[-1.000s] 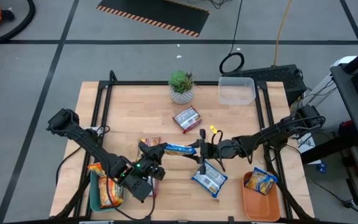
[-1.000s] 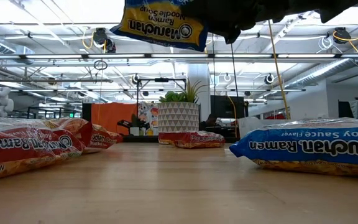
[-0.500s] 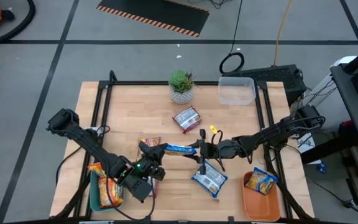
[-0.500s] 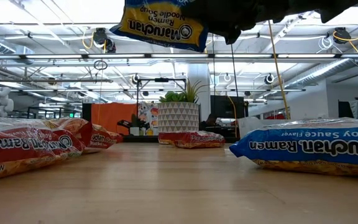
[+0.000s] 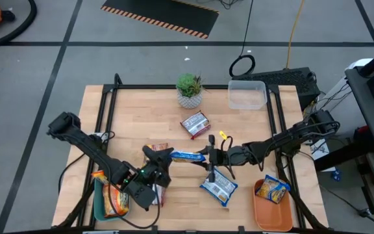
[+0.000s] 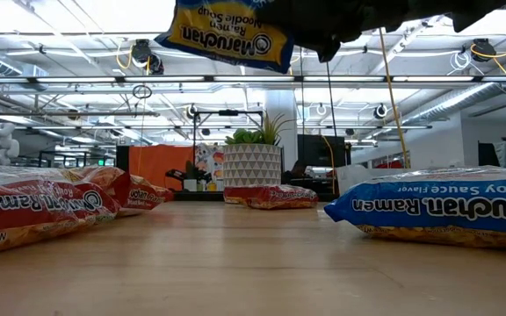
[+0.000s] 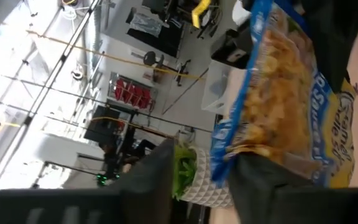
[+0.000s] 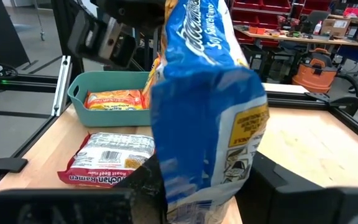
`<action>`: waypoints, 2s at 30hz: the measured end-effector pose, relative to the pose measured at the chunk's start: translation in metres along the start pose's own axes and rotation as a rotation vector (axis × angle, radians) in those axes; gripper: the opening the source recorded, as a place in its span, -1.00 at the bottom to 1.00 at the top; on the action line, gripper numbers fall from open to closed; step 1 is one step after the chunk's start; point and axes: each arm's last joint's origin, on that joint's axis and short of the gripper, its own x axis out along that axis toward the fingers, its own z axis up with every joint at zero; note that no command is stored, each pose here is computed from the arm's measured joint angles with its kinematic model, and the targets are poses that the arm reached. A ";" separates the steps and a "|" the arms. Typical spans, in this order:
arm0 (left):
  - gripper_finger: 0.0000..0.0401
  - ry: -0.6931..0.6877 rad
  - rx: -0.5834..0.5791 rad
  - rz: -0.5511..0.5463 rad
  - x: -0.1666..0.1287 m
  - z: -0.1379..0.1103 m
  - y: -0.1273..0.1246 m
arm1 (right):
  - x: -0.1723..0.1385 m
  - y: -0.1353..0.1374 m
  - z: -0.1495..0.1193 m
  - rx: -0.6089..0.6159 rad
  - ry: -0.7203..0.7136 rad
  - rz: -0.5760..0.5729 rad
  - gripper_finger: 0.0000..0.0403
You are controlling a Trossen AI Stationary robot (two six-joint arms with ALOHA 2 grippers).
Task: Sort Maruchan noodles
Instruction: Put the top blue noodle pack into the orange bin
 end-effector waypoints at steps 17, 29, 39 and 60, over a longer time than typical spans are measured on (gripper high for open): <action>0.35 -0.083 -0.271 0.062 -0.054 -0.004 0.044 | -0.011 -0.004 0.003 0.053 0.088 -0.010 -0.46; 0.35 -0.197 -0.442 -0.047 -0.099 -0.029 0.082 | -0.045 0.006 0.028 0.118 0.052 -0.019 -0.45; 0.35 -0.210 -0.261 -0.036 -0.103 -0.031 0.084 | -0.059 0.014 0.037 0.123 0.016 -0.014 -0.45; 0.35 -0.241 -0.526 -0.202 -0.103 -0.033 0.093 | -0.062 0.013 0.033 0.236 0.082 0.000 -0.45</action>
